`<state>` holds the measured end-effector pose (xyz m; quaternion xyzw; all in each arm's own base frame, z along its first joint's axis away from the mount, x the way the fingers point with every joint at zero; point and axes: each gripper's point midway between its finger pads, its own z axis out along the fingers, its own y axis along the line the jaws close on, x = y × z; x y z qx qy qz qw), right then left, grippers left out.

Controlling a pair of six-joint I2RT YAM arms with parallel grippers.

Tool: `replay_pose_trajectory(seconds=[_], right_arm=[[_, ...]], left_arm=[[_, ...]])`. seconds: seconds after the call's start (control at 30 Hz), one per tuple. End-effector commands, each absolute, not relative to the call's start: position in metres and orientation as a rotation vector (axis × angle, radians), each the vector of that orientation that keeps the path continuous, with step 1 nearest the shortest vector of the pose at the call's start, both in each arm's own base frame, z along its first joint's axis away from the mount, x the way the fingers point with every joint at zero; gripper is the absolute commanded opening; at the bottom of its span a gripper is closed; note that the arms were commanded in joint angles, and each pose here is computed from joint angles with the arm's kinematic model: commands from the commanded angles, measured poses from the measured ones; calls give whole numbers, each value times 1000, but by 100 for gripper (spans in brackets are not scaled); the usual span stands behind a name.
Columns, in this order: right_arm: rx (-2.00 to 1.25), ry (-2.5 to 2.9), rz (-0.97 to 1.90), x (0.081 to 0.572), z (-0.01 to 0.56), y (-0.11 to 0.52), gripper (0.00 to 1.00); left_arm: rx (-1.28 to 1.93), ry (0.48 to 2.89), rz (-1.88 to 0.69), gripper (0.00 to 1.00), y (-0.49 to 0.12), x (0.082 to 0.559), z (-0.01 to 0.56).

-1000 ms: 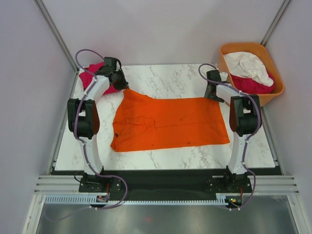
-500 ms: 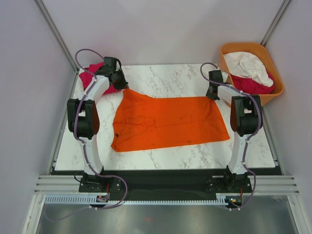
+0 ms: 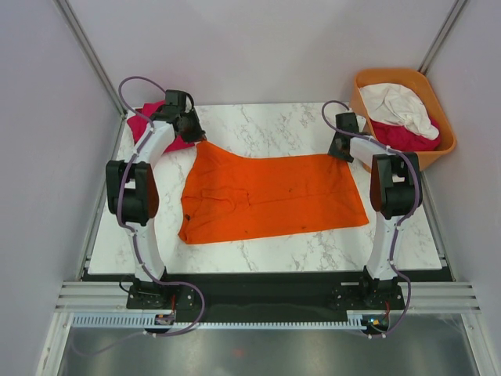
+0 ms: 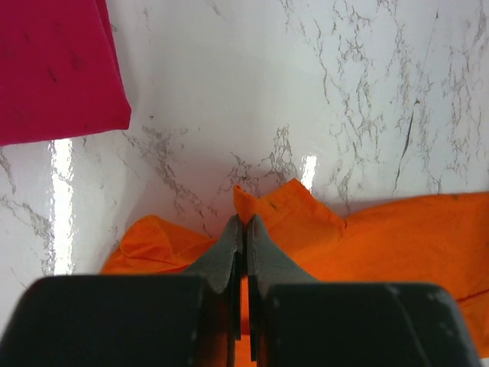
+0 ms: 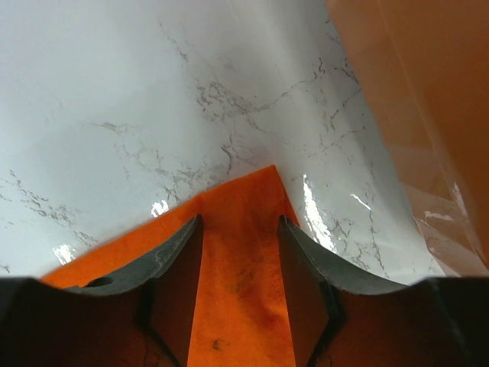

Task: Fold and stack the t-shirts
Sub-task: Fold the tshirt

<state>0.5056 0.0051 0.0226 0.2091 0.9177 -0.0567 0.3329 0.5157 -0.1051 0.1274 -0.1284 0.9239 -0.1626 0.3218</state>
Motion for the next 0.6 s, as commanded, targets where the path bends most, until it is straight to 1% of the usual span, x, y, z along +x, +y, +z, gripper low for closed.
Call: replay_pose_trajectory(seconds=[0.0, 0.1, 0.17, 0.33, 0.4, 0.43, 0.57], right_arm=[[712, 2342, -206, 498, 35, -36, 53], [713, 2280, -148, 515, 57, -33, 56], [712, 2287, -147, 519, 55, -33, 57], [719, 2263, -174, 527, 57, -37, 56], [711, 2235, -168, 536, 65, -38, 56], [743, 2220, -185, 537, 68, -54, 56], [765, 2218, -244, 539, 71, -68, 56]], left_arm=[[-276, 2368, -409, 2, -103, 513, 157], [-270, 2368, -397, 2, -102, 512, 158], [-268, 2366, -396, 2, -101, 511, 159], [-262, 2364, -386, 2, -100, 511, 161], [-257, 2370, -381, 2, -99, 511, 159], [-253, 2370, -378, 2, -99, 511, 159], [-251, 2370, -376, 2, -99, 511, 159]])
